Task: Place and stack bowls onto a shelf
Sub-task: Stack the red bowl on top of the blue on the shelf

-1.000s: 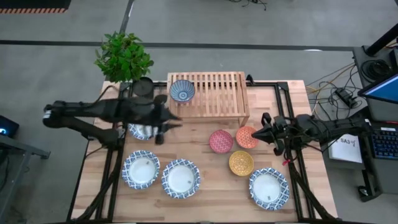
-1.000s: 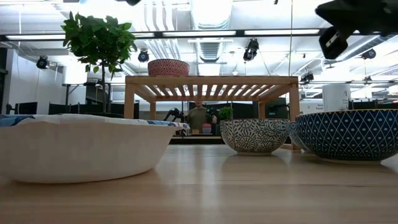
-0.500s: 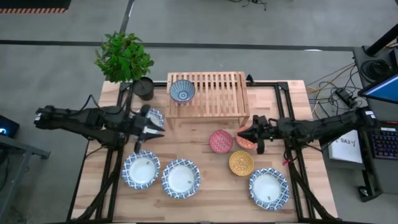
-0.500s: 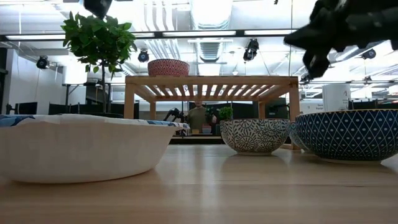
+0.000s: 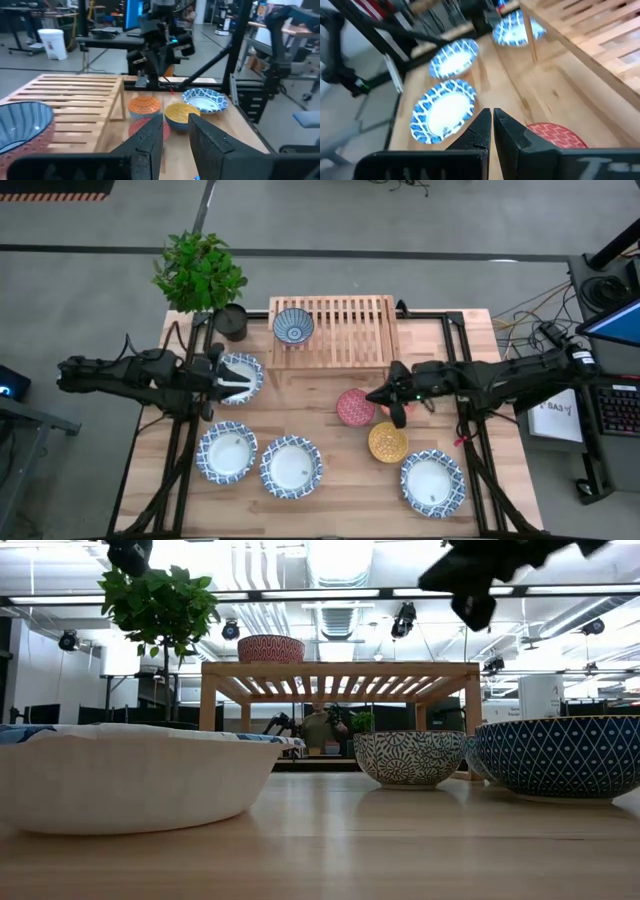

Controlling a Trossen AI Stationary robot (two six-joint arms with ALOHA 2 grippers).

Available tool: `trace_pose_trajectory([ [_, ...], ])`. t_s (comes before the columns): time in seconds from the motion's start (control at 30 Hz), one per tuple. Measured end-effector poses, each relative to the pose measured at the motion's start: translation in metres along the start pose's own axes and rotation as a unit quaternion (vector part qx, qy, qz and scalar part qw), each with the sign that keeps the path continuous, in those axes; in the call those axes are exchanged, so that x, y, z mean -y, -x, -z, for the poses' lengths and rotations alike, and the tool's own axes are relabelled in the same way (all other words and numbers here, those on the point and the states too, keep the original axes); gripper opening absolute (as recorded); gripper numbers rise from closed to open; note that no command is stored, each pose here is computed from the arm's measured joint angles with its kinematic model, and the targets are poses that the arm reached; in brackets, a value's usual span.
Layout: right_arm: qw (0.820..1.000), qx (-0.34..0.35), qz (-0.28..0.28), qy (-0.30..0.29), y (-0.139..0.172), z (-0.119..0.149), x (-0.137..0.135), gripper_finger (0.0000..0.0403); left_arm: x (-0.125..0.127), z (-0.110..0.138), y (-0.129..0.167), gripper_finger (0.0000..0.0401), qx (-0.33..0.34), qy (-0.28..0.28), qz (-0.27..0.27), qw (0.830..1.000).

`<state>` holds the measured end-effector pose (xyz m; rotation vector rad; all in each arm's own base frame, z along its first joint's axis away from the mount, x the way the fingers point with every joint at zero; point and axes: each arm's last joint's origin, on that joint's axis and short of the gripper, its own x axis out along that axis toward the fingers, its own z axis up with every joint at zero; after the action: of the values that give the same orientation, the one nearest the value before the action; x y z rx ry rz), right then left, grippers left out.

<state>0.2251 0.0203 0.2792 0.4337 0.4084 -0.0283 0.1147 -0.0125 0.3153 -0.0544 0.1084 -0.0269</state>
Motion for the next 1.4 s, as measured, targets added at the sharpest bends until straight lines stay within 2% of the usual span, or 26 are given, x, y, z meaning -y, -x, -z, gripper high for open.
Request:
trace_pose_trajectory([
  [0.27, 0.99, -0.112, 0.064, -0.053, -0.01, -0.034, -0.017, 0.0011, -0.001, 0.015, 0.003, 0.0074, -0.005, -0.005, -0.002, 1.0],
  [0.57, 0.957, -0.209, 0.147, -0.137, -0.019, -0.05, -0.026, 0.0011, -0.003, 0.04, 0.002, 0.0074, -0.028, -0.008, -0.009, 1.0],
  [0.77, 0.921, -0.269, 0.204, -0.195, -0.025, -0.038, -0.021, 0.0011, -0.004, 0.043, 0.004, 0.0074, -0.023, -0.006, -0.01, 1.0],
  [0.87, 0.905, -0.307, 0.216, -0.199, -0.03, -0.029, -0.018, 0.0011, -0.004, 0.043, 0.006, 0.0074, -0.019, -0.006, -0.01, 1.0],
  [1.2, 0.89, -0.347, 0.235, -0.179, -0.057, -0.017, -0.012, 0.0011, -0.004, 0.041, 0.008, 0.0074, -0.013, -0.029, -0.01, 0.999],
  [1.4, 0.89, -0.342, 0.235, -0.189, -0.077, -0.017, -0.013, 0.0011, -0.004, 0.041, 0.008, 0.0075, -0.014, -0.033, -0.01, 0.999],
])
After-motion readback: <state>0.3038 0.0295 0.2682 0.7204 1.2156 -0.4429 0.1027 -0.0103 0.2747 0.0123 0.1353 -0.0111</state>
